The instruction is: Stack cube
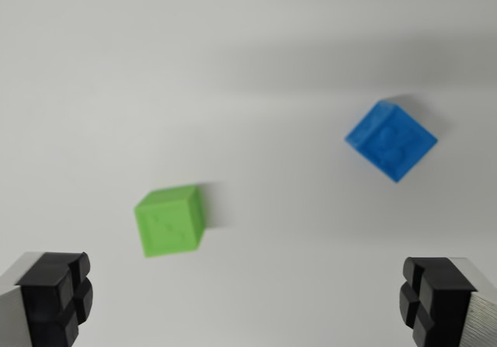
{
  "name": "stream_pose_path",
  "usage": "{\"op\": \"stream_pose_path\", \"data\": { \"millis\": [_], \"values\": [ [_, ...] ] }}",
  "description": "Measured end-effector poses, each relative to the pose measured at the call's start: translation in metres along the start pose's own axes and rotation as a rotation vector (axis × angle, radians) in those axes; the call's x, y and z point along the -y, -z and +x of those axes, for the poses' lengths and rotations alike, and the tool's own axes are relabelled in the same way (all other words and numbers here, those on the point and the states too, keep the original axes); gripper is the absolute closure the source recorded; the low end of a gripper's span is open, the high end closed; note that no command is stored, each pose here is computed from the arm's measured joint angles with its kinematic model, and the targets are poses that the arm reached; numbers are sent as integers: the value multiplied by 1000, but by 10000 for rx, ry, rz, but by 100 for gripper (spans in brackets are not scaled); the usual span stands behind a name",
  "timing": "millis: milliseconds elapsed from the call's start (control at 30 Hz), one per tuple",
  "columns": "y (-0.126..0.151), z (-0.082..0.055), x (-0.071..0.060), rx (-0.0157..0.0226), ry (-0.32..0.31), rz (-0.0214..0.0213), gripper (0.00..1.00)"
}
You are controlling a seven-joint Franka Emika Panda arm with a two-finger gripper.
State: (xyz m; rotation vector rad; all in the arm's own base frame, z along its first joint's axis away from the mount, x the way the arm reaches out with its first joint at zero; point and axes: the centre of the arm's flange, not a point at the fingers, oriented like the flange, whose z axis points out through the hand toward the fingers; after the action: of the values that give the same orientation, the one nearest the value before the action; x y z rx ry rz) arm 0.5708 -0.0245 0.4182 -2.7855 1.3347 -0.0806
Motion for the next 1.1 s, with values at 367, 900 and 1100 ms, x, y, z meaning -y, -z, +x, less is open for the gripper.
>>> {"op": "stream_pose_path", "data": {
  "millis": [367,900,1100],
  "values": [
    [-25,-19,-1,65,223,-102,0],
    [-68,-52,-4,140,622,-251,0],
    [-87,-66,-6,176,783,-332,0]
  ]
}}
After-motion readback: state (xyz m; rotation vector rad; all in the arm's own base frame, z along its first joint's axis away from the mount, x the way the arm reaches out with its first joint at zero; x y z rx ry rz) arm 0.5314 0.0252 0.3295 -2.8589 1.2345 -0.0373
